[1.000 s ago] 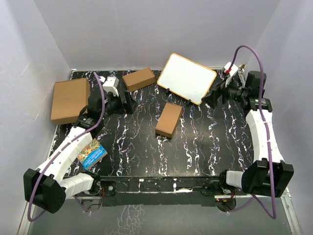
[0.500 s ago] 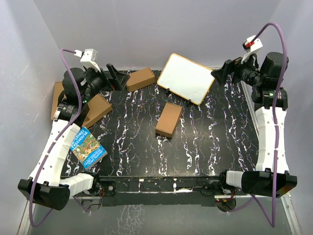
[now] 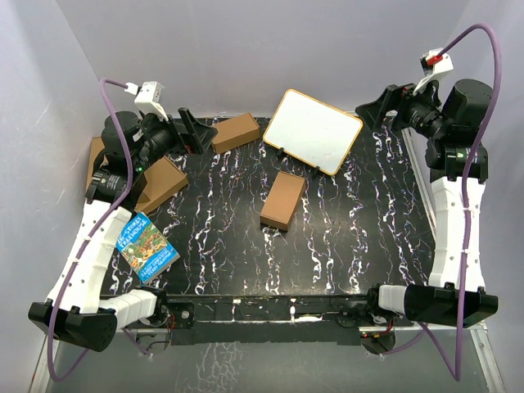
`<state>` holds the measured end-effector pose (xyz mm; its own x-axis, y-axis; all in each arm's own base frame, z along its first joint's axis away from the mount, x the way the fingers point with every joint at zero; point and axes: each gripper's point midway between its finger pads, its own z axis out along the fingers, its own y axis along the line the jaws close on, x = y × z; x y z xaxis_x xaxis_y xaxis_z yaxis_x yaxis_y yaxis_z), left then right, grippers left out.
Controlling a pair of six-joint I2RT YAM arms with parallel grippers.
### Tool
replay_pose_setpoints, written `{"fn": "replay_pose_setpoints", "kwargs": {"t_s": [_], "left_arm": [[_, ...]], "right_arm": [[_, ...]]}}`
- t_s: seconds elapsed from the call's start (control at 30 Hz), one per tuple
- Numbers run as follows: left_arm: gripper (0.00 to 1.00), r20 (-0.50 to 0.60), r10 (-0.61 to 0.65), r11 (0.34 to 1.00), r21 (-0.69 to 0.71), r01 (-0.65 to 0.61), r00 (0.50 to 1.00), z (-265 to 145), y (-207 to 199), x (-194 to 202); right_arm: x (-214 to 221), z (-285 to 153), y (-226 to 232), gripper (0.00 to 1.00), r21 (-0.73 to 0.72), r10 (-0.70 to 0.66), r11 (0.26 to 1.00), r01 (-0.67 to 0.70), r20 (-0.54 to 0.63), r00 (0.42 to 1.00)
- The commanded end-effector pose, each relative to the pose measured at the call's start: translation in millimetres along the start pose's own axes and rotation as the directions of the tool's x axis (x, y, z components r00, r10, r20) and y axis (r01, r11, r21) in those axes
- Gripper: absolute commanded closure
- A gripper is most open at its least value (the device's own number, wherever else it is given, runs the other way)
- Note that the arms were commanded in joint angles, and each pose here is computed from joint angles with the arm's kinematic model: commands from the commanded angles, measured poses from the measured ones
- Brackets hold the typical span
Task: Fold the paper box
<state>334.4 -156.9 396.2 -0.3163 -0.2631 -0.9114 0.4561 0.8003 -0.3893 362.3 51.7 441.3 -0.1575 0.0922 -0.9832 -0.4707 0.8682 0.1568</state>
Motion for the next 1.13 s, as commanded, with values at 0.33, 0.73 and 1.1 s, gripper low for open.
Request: {"fn": "replay_pose_setpoints", "kwargs": {"t_s": [0.33,0.73,1.1], "left_arm": [[0.03,0.028,0.016,1.0,0.019,-0.017,0.999,-7.4,-8.1,-13.4],[0.03,0.017,0.023,1.0,0.012,-0.023,1.0,-3.5,-5.1,-11.2],[0.03,0.013,0.016,0.999,0.027,-0.016,1.0,-4.3,-6.5,-5.8]], "right_arm": [[-34.2,-12.5,5.6,0.01,0.023,-0.044,0.999,0.042,0.072,0.996],[-36.0,-11.8,0.3,0.01,0.025,-0.027,0.999,0.025,0.071,0.997],[-28.2,-15.0,3.1,0.01,0.004,-0.035,0.999,0.034,0.064,0.997]]}}
